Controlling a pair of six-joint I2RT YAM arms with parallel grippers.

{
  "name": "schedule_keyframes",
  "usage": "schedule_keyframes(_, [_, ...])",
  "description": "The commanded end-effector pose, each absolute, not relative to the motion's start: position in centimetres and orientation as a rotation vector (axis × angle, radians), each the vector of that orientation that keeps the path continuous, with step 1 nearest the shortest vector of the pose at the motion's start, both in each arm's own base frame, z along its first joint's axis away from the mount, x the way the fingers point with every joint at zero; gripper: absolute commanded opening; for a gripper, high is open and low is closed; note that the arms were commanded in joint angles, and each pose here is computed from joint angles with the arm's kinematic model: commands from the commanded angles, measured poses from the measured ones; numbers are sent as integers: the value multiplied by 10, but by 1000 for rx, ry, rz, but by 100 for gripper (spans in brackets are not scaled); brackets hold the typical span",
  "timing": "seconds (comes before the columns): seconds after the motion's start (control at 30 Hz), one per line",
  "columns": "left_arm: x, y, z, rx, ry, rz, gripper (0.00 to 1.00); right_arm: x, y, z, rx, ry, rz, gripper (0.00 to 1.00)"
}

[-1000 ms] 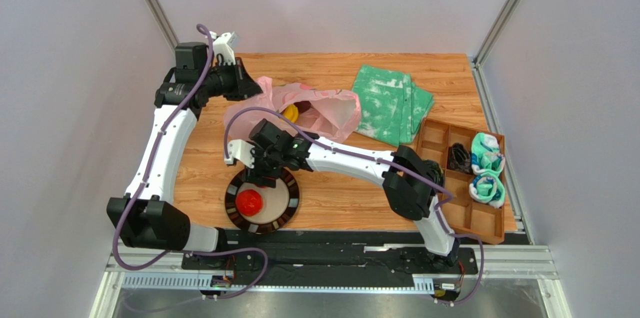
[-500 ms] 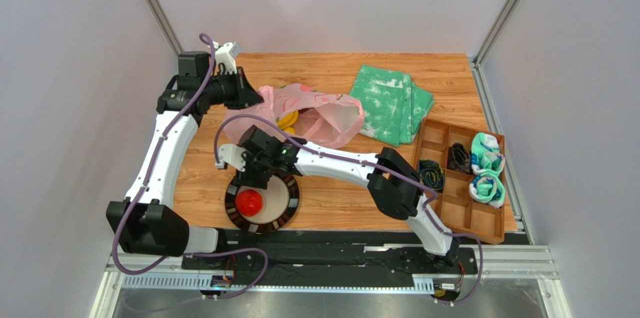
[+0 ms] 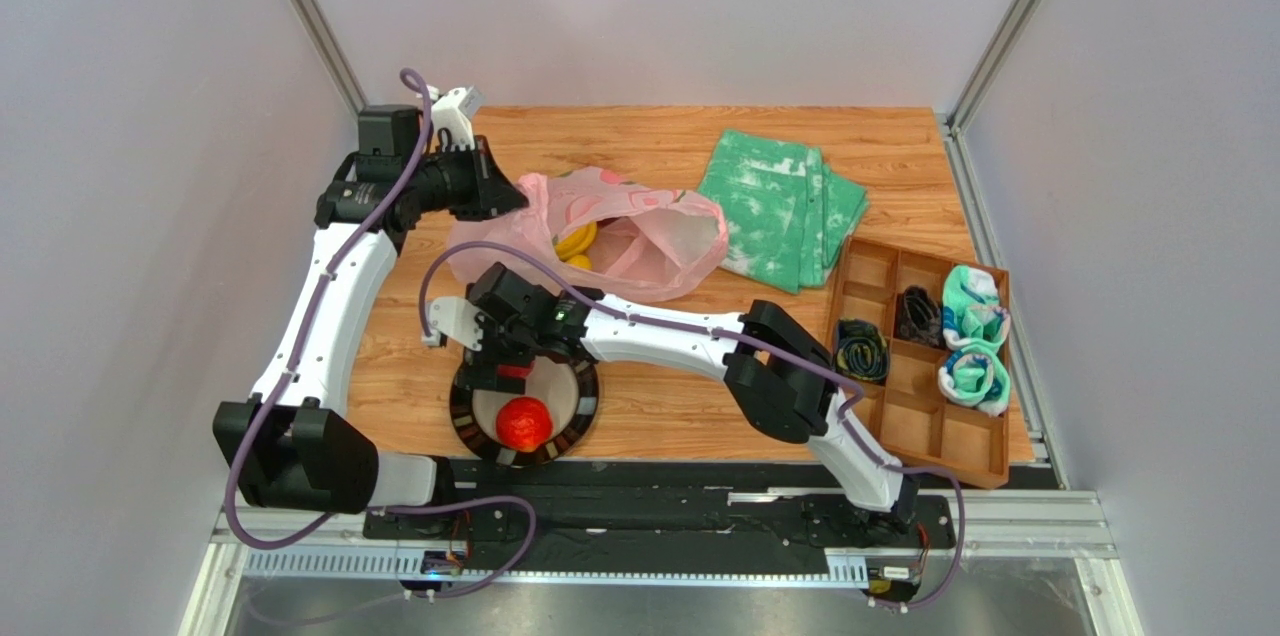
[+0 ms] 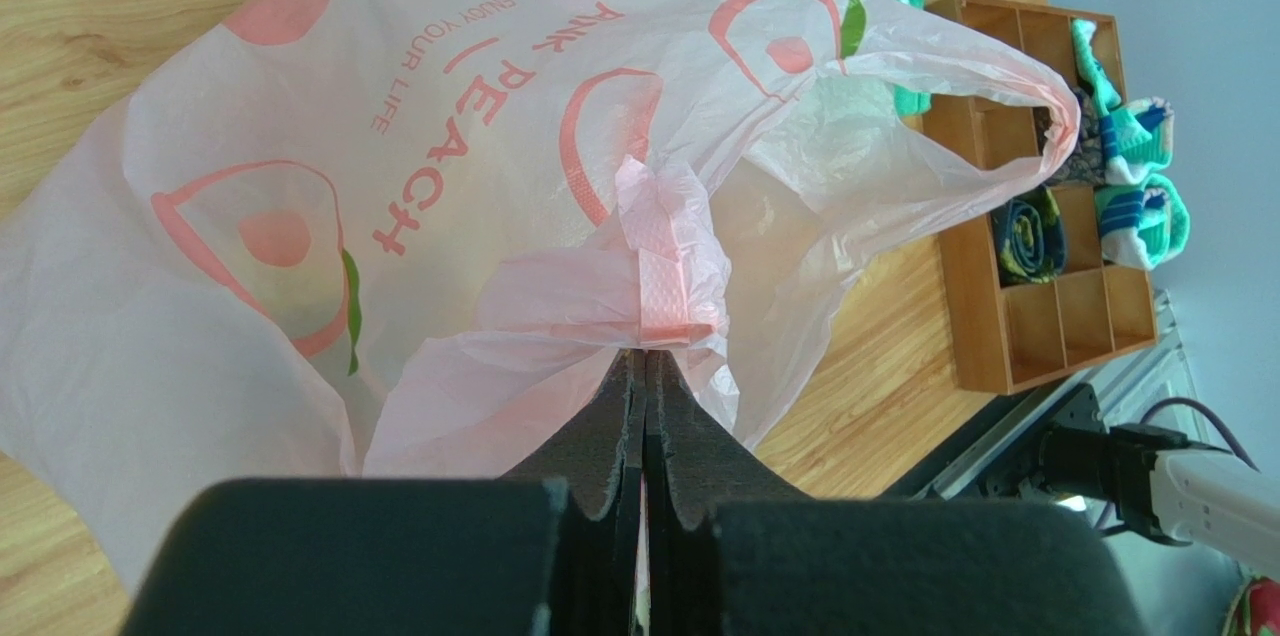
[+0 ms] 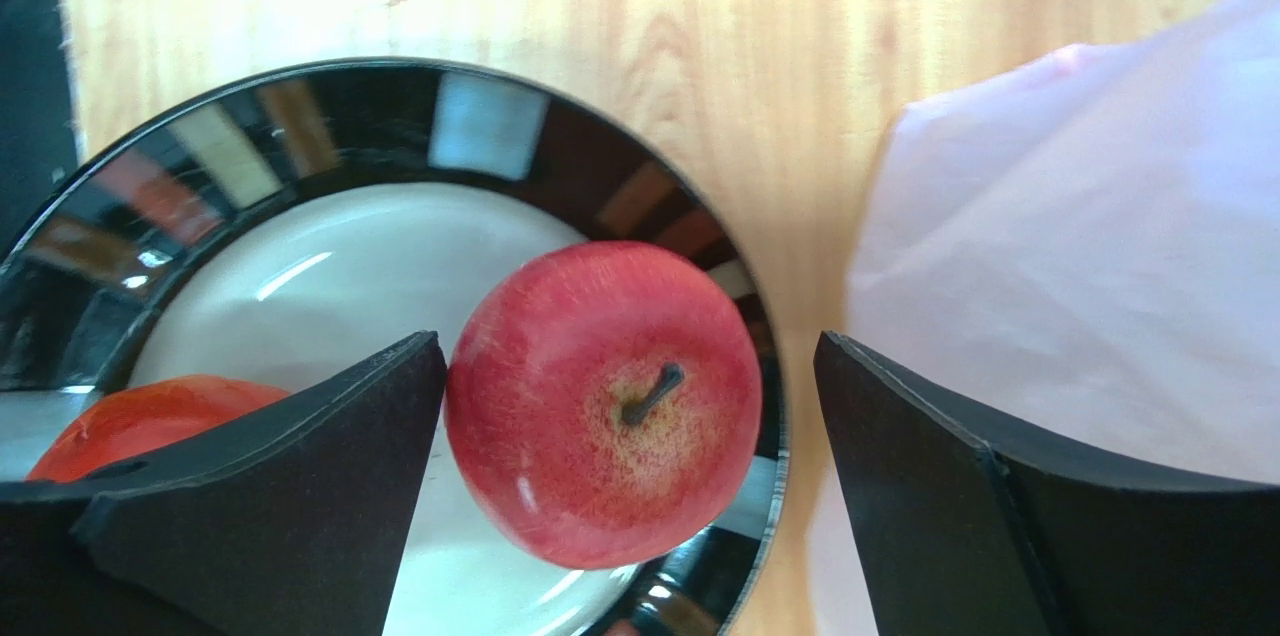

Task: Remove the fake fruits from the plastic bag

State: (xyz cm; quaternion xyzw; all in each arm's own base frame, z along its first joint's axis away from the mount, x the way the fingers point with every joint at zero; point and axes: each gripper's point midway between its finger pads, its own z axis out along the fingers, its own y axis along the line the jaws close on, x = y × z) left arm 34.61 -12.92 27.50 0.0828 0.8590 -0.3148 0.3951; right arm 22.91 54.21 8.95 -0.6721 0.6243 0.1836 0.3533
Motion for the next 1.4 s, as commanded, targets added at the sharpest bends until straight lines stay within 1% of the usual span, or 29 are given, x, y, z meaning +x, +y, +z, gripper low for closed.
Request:
schedule_keyframes(0.0, [347,-130,294,225,2108,-810,0,252,561,138,-1602,1543,467,100])
schedule_keyframes(0.13, [350,-129,295,228,2106,-796,0,249,556,162,-1586,1530,483,100])
schedule_keyframes(0.3, [351,-126,298,227,2103,-777,0,234,528,205,-1589,1540,549,100])
schedule_keyframes(0.33, [351,-126,297,225,2108,-776,0,228,515,227,-1574,1523,567,99])
schedule_keyframes(0.5, [341,-124,293,220,2146,-769,0,221,447,278,-1492,1538,623,97])
schedule_keyframes(0.53, [338,-123,292,223,2152,-768,0,228,422,290,-1431,1550,611,98])
schedule_keyframes(0.6, [328,-123,291,235,2173,-773,0,244,402,302,-1325,1583,598,100])
schedule_keyframes(0.63, [324,-124,291,249,2177,-779,0,261,382,310,-1263,1605,578,99])
schedule_keyframes(0.67, [319,-124,294,284,2166,-773,0,273,373,308,-1232,1631,552,98])
schedule_keyframes(0.7, [313,-124,290,292,2183,-780,0,285,365,307,-1198,1655,523,94])
schedule_keyframes(0.77, [305,-124,289,362,2180,-765,0,327,342,296,-1117,1734,422,91])
schedule_keyframes(0.83, [294,-124,282,418,2211,-779,0,361,323,285,-1109,1760,307,87])
schedule_keyframes(0.87, [289,-120,274,426,2255,-749,0,388,310,266,-1071,1815,164,87])
schedule_keyframes(0.9, [287,-117,273,450,2258,-729,0,403,304,269,-1035,1818,106,92])
schedule_keyframes(0.93, [286,-116,270,465,2262,-713,0,420,290,262,-1007,1846,56,95])
schedule_keyframes(1.03, [282,-106,258,514,2272,-629,0,450,272,235,-993,1917,-12,98])
schedule_keyframes(1.2, [292,-84,241,557,2340,-479,0,464,267,201,-998,1983,44,97])
schedule_keyframes(1.23, [294,-84,242,579,2331,-471,0,471,266,200,-983,1976,23,94])
schedule_keyframes(1.27, [298,-86,249,591,2308,-484,0,474,268,198,-986,1979,20,83])
schedule_keyframes(1.33, [308,-89,258,582,2272,-490,0,488,273,198,-980,1993,8,65])
schedule_keyframes(1.37, [322,-93,272,572,2223,-500,0,492,274,199,-975,1999,4,54])
